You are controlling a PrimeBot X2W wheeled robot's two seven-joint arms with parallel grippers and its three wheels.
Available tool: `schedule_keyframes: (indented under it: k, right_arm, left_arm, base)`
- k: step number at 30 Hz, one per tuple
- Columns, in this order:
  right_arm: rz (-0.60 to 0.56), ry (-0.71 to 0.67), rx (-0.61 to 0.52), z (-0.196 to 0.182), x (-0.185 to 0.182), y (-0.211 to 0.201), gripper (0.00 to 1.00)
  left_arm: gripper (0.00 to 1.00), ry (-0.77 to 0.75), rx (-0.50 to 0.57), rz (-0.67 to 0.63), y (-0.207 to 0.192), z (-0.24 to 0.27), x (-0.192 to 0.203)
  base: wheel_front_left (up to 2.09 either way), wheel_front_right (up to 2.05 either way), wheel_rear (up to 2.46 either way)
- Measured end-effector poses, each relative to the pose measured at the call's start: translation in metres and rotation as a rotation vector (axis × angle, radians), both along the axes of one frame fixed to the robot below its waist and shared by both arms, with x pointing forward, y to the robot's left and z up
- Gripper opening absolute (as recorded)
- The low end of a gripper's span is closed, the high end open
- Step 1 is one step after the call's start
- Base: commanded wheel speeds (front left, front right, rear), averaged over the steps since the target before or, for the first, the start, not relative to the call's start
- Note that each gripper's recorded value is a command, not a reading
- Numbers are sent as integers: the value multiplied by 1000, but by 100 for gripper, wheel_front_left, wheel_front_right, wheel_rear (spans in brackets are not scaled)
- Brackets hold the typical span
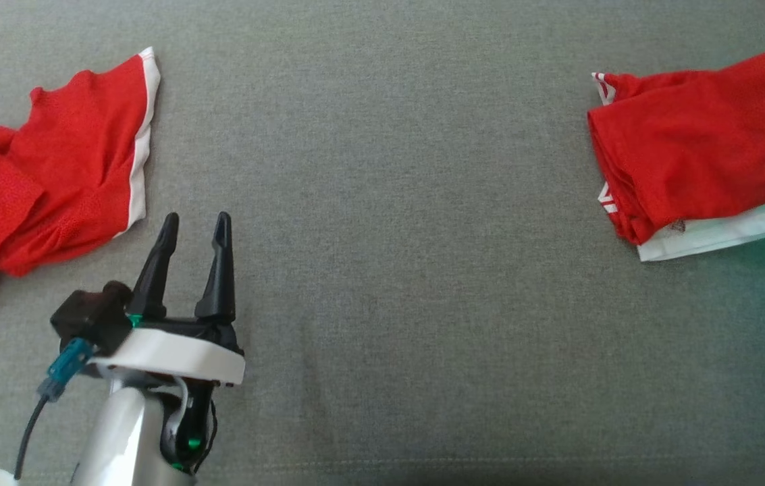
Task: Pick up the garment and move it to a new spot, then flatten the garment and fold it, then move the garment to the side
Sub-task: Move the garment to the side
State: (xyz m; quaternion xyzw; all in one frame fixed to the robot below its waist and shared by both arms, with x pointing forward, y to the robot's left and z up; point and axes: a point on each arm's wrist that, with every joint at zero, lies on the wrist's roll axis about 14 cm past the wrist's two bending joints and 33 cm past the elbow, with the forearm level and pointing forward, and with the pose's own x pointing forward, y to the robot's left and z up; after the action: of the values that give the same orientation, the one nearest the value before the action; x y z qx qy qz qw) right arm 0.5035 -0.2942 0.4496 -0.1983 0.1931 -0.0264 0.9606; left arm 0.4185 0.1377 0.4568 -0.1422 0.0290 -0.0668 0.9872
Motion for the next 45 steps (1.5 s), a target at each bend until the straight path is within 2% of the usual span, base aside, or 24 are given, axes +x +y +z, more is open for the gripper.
schedule_keyframes:
  k: [8, 9, 10, 11, 12, 21, 30, 35, 41, 45]
  right_arm:
    - [-22, -28, -12, 7, 4, 6, 0]
    - [-25, -25, -10, 6, 3, 7, 24]
    - [-27, -25, -5, 6, 2, 8, 24]
    - [-30, -31, 1, 7, 2, 9, 80]
    - [-34, -34, 9, 8, 2, 10, 100]
    - [32, -132, 26, 42, 7, 40, 100]
    - [227, -340, 226, 93, -2, 133, 100]
    - [324, -376, 351, 82, -40, 178, 100]
    - [350, -362, 471, 63, -80, 196, 100]
    - [359, -344, 478, 52, -98, 199, 100]
  left_arm:
    - [100, 0, 3, 9, 4, 0, -2]
    - [100, -1, 2, 6, 3, 1, -2]
    - [100, 0, 2, 6, 3, 0, -2]
    - [100, 1, 2, 6, 3, 0, -2]
    - [100, -1, 2, 5, 3, 1, -2]
    - [100, -26, -1, -2, 0, 11, -3]
    - [100, -101, 1, 29, 8, 40, -14]
    - [100, -132, -8, 82, 21, 53, -36]
    - [100, -121, -5, 111, 28, 50, -62]
    - [100, -108, 6, 102, 24, 45, -75]
  base:
    - [0, 0, 0]
    - [0, 0, 0]
    - [0, 0, 0]
    - [0, 0, 0]
    - [0, 0, 0]
    - [0, 0, 0]
    - [0, 0, 0]
    - [0, 0, 0]
    - [0, 0, 0]
    - [0, 0, 0]
